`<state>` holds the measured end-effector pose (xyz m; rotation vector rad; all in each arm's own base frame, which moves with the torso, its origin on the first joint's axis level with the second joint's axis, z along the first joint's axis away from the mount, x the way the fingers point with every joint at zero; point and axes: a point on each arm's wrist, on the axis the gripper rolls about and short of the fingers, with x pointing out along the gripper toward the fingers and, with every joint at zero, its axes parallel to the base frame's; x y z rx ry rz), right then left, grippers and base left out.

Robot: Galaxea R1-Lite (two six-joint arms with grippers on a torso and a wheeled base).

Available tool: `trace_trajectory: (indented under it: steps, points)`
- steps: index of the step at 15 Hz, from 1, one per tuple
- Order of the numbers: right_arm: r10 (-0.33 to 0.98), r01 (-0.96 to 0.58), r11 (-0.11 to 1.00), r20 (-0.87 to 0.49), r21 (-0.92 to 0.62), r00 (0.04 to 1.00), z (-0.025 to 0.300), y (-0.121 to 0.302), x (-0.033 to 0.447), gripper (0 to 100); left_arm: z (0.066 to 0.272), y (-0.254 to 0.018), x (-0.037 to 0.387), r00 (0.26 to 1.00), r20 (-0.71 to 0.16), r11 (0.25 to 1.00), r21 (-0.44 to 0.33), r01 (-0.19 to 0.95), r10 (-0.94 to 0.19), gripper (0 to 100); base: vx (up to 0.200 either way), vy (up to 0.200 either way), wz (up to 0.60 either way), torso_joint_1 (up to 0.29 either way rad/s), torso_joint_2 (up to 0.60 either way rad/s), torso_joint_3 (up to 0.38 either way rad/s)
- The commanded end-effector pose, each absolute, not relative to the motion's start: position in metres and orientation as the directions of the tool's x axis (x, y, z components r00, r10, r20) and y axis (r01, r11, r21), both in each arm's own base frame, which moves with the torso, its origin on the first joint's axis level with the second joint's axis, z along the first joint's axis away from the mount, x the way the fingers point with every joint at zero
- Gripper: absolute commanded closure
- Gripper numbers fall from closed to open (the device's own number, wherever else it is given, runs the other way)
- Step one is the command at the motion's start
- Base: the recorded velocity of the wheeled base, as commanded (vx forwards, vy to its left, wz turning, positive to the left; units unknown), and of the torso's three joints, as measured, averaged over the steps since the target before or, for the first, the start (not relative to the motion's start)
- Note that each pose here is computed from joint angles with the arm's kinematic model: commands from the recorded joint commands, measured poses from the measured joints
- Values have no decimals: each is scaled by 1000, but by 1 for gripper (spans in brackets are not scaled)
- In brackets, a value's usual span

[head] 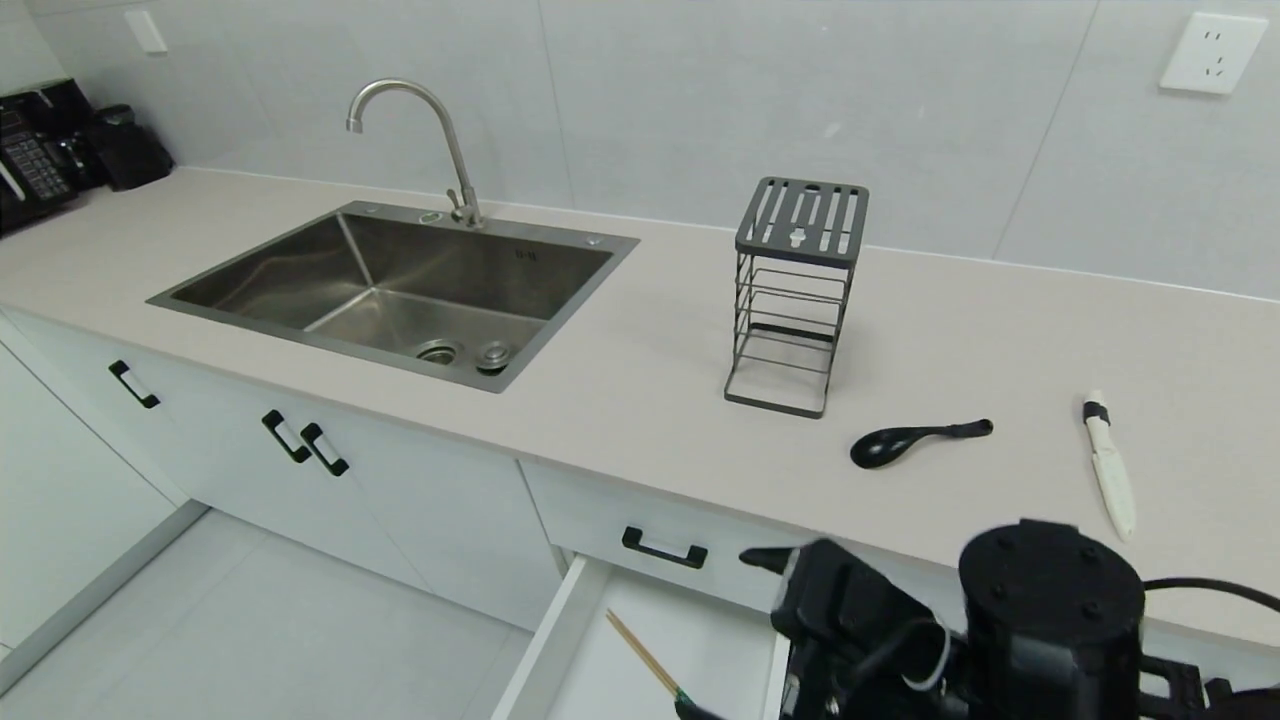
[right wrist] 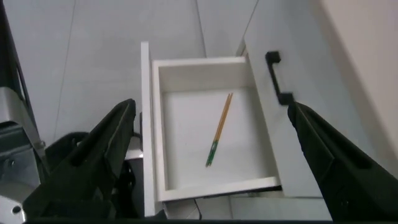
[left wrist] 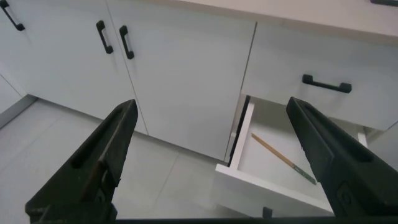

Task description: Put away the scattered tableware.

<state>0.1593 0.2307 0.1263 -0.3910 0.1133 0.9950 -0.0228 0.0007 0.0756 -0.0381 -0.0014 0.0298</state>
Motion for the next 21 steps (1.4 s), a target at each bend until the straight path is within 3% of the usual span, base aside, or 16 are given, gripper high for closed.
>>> trace_trajectory:
  steps: [1, 2, 4, 6, 11, 16, 21]
  points:
    - [771, -787, 548, -195, -284, 607, 158, 236, 191, 0, 76, 1, -23, 1000, 2, 999, -38, -31, 31, 0, 0, 0, 0, 300, -569, -261]
    - [728, -755, 556, -235, -349, 644, 162, 225, 208, 0, 76, 1, -23, 1000, 2, 999, -38, -31, 31, 0, 0, 0, 0, 286, -569, -271]
    - [733, -767, 483, -283, -422, 618, 158, 220, 222, 0, 76, 1, -23, 1000, 2, 999, -38, -31, 31, 0, 0, 0, 0, 303, -579, -278]
    - [769, -804, 424, -302, -418, 563, 151, 227, 229, 0, 76, 1, -23, 1000, 2, 999, -38, -31, 31, 0, 0, 0, 0, 313, -610, -290]
    - [757, -825, 410, -359, -389, 546, 132, 230, 232, 0, 76, 1, -23, 1000, 2, 999, -38, -31, 31, 0, 0, 0, 0, 44, -117, -46]
    - [685, -800, 511, -414, -313, 599, 116, 200, 245, 0, 76, 1, -23, 1000, 2, 999, -38, -31, 31, 0, 0, 0, 0, 0, 0, 0]
    - [626, -729, 600, -374, -330, 684, 113, 168, 262, 0, 76, 1, -23, 1000, 2, 999, -38, -31, 31, 0, 0, 0, 0, 0, 0, 0]
